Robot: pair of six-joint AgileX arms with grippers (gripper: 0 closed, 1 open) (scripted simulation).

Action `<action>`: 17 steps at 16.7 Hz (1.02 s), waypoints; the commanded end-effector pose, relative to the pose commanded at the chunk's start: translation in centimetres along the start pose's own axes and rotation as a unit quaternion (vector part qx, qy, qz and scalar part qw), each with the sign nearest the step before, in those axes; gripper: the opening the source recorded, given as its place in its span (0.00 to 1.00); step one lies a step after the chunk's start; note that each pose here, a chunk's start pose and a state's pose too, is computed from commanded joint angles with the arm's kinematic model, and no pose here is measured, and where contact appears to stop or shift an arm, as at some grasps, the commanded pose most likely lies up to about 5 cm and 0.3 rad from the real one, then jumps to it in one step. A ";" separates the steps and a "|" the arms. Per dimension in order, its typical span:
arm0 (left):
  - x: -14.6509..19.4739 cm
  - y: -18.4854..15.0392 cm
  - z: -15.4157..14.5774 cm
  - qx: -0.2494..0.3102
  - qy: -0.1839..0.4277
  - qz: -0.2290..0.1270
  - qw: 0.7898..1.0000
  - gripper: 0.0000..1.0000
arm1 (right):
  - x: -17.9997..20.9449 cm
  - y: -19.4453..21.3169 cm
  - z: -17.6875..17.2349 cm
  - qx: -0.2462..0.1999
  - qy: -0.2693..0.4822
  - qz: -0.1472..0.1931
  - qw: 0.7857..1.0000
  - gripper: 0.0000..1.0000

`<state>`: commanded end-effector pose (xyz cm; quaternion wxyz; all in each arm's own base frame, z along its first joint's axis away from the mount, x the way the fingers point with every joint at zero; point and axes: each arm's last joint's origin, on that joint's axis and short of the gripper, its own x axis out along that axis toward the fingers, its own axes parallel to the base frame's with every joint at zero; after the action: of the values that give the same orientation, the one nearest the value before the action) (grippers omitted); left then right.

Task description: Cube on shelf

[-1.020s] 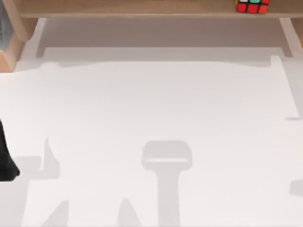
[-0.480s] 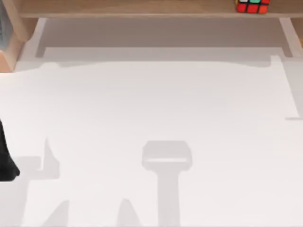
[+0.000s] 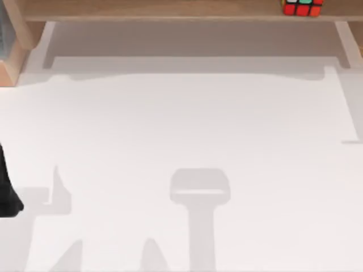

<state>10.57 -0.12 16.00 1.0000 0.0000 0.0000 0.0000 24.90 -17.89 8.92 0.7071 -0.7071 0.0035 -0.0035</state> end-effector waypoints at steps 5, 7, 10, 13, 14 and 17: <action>0.0 0.0 0.0 0.000 0.000 0.000 1.000 1.00 | 0.1 0.0 0.0 0.000 0.000 0.000 1.000 0.92; 0.0 0.0 0.0 0.000 0.000 0.000 1.000 1.00 | 0.1 0.0 0.0 0.000 0.000 0.000 1.000 0.77; 0.0 0.0 0.0 0.000 0.000 0.000 1.000 1.00 | 0.1 0.0 0.0 0.000 0.000 0.000 1.000 0.55; 0.0 0.0 0.0 0.000 0.000 0.000 1.000 1.00 | 0.1 0.0 0.0 0.000 0.000 0.000 1.000 0.32; 0.0 0.0 0.0 0.000 0.000 0.000 1.000 1.00 | 0.1 0.0 0.0 0.000 0.000 0.000 1.000 0.25; 0.0 0.0 0.0 0.000 0.000 0.000 1.000 1.00 | 0.1 0.0 0.0 0.000 0.000 0.000 1.000 0.02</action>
<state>10.57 -0.12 16.00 1.0000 0.0000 0.0000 0.0000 25.00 -17.89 8.92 0.7071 -0.7071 0.0035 -0.0035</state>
